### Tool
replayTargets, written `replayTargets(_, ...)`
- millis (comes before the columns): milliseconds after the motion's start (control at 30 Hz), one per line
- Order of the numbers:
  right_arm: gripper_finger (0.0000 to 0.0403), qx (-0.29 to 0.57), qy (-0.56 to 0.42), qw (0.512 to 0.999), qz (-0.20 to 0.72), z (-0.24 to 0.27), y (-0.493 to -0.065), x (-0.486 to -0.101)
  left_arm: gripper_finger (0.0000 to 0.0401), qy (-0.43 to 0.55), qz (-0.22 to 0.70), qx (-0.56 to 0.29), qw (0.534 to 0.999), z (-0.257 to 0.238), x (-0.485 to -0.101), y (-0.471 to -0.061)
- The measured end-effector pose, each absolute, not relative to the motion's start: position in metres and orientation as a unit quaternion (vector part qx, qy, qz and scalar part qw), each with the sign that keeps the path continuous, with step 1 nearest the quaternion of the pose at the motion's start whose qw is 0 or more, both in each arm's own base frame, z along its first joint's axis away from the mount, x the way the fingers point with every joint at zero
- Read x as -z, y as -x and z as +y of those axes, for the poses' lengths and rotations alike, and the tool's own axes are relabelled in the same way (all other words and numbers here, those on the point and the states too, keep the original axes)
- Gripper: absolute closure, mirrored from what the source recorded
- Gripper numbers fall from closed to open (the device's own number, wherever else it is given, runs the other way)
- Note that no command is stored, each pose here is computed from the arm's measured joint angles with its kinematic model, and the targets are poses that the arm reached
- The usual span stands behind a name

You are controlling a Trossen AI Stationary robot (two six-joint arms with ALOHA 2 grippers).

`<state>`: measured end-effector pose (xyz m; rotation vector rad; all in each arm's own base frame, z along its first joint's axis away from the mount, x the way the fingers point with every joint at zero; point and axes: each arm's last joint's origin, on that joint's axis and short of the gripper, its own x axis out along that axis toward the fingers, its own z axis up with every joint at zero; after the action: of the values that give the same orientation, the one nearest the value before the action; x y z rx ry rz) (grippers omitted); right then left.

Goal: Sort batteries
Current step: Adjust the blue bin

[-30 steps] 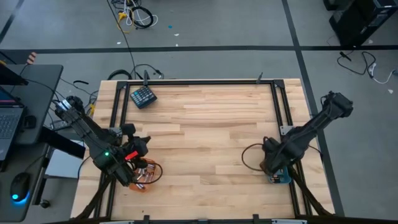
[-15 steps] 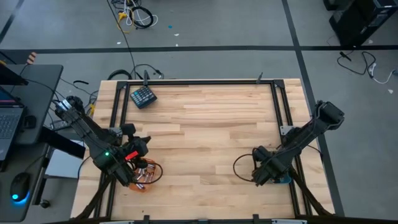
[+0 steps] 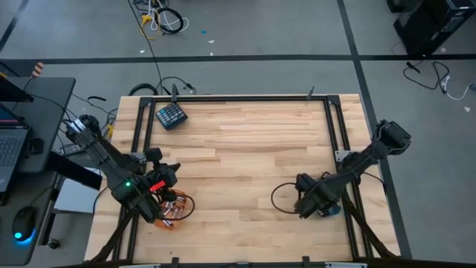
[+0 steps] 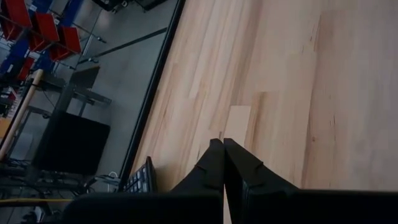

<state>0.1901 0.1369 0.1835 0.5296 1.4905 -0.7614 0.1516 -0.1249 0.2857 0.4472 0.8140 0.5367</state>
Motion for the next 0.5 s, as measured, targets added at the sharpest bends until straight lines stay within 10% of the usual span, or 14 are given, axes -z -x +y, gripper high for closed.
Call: replayTargets(500, 0.0403, 0.326, -0.227, 0.68, 0.617, 0.114, -0.213, -0.183, 0.0401, -0.213, 0.388, -0.256, 0.859, -0.125, -0.286, -0.152)
